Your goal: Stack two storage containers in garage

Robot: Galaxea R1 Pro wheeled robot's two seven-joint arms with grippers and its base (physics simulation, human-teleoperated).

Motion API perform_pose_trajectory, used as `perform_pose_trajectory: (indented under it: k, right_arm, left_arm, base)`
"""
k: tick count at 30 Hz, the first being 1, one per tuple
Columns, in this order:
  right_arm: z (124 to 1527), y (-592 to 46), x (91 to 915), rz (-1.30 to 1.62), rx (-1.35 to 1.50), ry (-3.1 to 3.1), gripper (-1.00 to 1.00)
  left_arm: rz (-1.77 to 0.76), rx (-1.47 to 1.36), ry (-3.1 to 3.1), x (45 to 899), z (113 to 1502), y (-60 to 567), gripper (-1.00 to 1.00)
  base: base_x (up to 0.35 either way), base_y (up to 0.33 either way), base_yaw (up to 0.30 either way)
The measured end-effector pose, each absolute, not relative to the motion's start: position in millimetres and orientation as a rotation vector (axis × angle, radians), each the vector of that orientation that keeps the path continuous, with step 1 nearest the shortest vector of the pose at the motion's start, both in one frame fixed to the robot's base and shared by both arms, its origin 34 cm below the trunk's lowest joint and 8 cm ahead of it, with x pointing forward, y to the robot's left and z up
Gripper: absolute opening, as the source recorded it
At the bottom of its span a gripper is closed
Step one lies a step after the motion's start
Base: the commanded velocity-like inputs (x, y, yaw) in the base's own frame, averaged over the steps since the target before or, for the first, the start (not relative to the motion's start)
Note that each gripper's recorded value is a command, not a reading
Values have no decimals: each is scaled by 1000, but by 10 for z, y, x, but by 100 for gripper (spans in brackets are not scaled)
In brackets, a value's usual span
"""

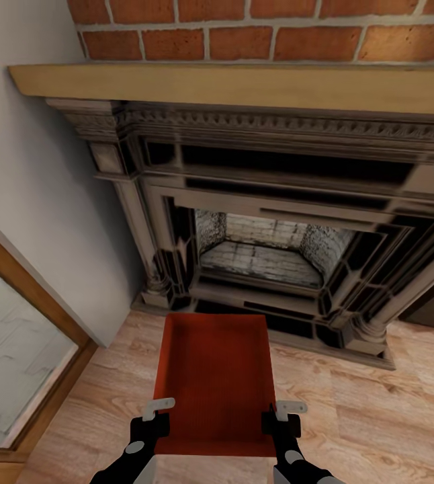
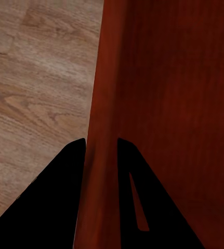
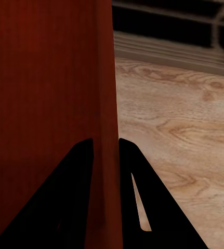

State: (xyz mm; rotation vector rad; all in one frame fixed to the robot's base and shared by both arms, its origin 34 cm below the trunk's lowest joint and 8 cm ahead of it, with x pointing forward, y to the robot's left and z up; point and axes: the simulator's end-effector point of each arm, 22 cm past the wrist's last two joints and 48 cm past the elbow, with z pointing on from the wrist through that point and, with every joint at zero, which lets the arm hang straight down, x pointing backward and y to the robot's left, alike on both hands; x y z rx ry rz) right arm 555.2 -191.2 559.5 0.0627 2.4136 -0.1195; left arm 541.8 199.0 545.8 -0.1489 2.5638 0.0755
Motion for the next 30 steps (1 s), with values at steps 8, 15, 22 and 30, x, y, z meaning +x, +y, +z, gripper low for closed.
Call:
perform_pose_trajectory:
  k: [8, 15, 22, 30]
  right_arm:
    - [5647, -1912, 5594, -119, 63, 2401, -100]
    - [5656, -1917, 5601, -116, 64, 2400, -100]
    - [5650, -1916, 5595, -116, 64, 2404, -100]
    - [5647, -1912, 5595, -118, 63, 2405, -100]
  left_arm:
    - [74, -149, 2551, 5461, 5508, 1990, -100]
    - [73, -149, 2550, 5468, 5518, 1986, -100]
    - [74, -150, 2554, 5461, 5514, 1986, -100]
    - [74, -152, 2556, 5458, 5509, 1990, -100]
  base:
    - [0, 0, 0]
    - [0, 0, 0]
    - [0, 0, 0]
    - [-98, 0, 0]
